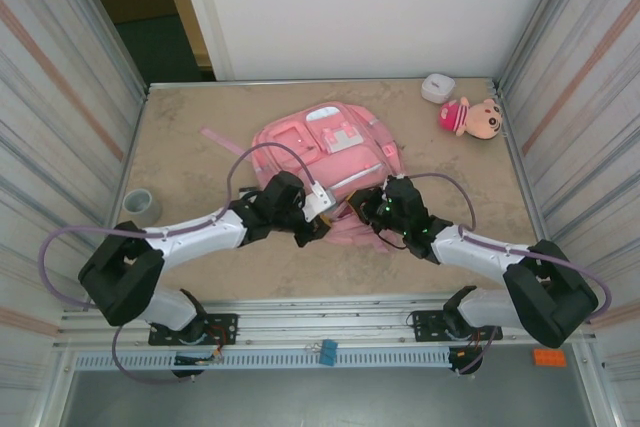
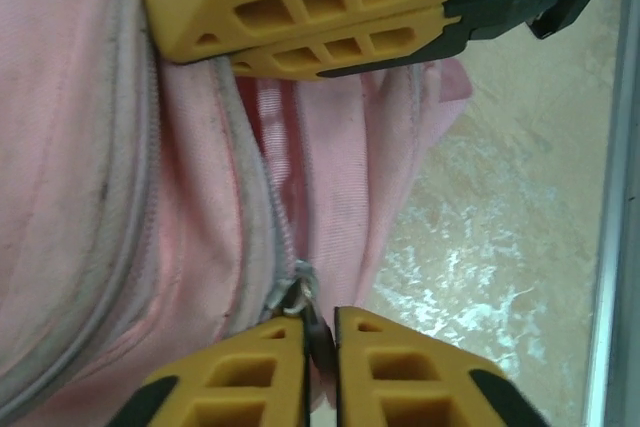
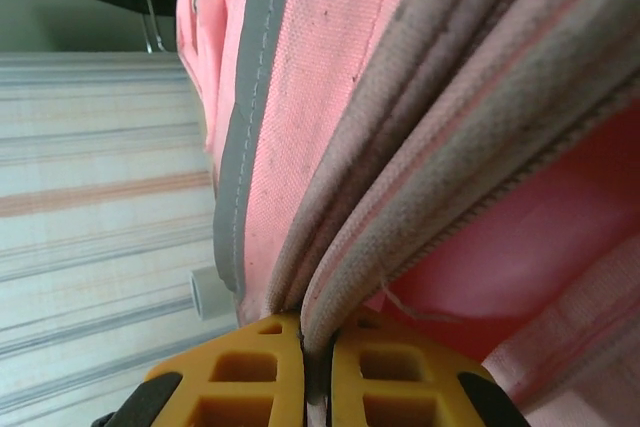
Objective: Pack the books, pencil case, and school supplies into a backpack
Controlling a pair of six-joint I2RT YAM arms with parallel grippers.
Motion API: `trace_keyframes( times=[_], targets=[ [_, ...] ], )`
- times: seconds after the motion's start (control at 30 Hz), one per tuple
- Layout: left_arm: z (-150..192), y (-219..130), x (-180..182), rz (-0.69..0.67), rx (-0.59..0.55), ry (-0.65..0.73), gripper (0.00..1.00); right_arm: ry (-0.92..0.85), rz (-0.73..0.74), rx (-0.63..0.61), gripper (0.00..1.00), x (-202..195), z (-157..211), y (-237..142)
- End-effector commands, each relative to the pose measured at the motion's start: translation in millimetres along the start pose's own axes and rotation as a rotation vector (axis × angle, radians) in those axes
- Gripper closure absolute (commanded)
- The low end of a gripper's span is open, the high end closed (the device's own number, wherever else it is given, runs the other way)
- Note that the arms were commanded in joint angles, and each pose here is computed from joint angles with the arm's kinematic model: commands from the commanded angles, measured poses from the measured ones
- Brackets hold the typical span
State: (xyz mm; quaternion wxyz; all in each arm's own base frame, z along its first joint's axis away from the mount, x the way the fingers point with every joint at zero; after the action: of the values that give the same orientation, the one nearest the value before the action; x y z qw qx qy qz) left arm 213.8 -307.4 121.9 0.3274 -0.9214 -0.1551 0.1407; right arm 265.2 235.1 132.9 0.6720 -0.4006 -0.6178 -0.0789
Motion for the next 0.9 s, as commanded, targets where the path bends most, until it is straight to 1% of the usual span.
trace_keyframes(
  times=[0.0, 0.1, 0.2, 0.3, 0.43, 0.53, 0.6, 0.67, 0.8, 0.83, 0.87],
  targets=[
    [-52, -10, -25, 0.087, -0.166, 0.106, 0.78, -0.099, -0.089, 0.083, 0.99, 33, 13, -6],
    [-54, -22, -29, 0.075, -0.175, 0.200, 0.66, -0.189, -0.043, 0.135, 0.99, 32, 14, -18],
    [-49, -35, -32, 0.059, -0.160, 0.333, 0.54, -0.302, 0.005, 0.192, 0.99, 29, 12, -32],
    [-43, -45, -28, 0.009, -0.134, 0.442, 0.42, -0.360, 0.021, 0.242, 1.00, 28, 7, -45],
    [-35, -51, -4, -0.099, -0.093, 0.531, 0.30, -0.397, 0.017, 0.303, 1.00, 27, 1, -57],
    [-38, -50, 14, -0.167, -0.085, 0.597, 0.24, -0.421, 0.008, 0.339, 1.00, 30, 0, -62],
    [-40, -44, 18, -0.171, -0.081, 0.645, 0.21, -0.436, -0.001, 0.359, 1.00, 33, 1, -64],
    [-40, -35, 17, -0.141, -0.070, 0.676, 0.20, -0.450, -0.012, 0.372, 1.00, 36, 2, -65],
    [-47, -21, 27, -0.165, -0.086, 0.650, 0.20, -0.466, -0.019, 0.387, 1.00, 39, 2, -65],
    [-49, -19, 27, -0.165, -0.097, 0.644, 0.22, -0.469, -0.019, 0.390, 1.00, 39, 2, -65],
    [-51, -17, 27, -0.160, -0.110, 0.638, 0.28, -0.469, -0.018, 0.391, 1.00, 39, 2, -65]
  ],
)
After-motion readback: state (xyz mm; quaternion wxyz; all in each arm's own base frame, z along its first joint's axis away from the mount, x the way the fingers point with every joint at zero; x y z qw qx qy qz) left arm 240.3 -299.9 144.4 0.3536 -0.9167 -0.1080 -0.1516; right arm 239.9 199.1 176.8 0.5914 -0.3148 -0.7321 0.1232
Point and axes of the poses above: each hand's point on the last joint's axis, 136 mm out from that joint toward the fingers, its own y axis out along the fingers, its own x axis along the line the jaws close on, z = x × y, the point moved 2 cm from there along -y, back along the fingers, and after that the axes turned 1 degree about -y, right-handed, at the moved point
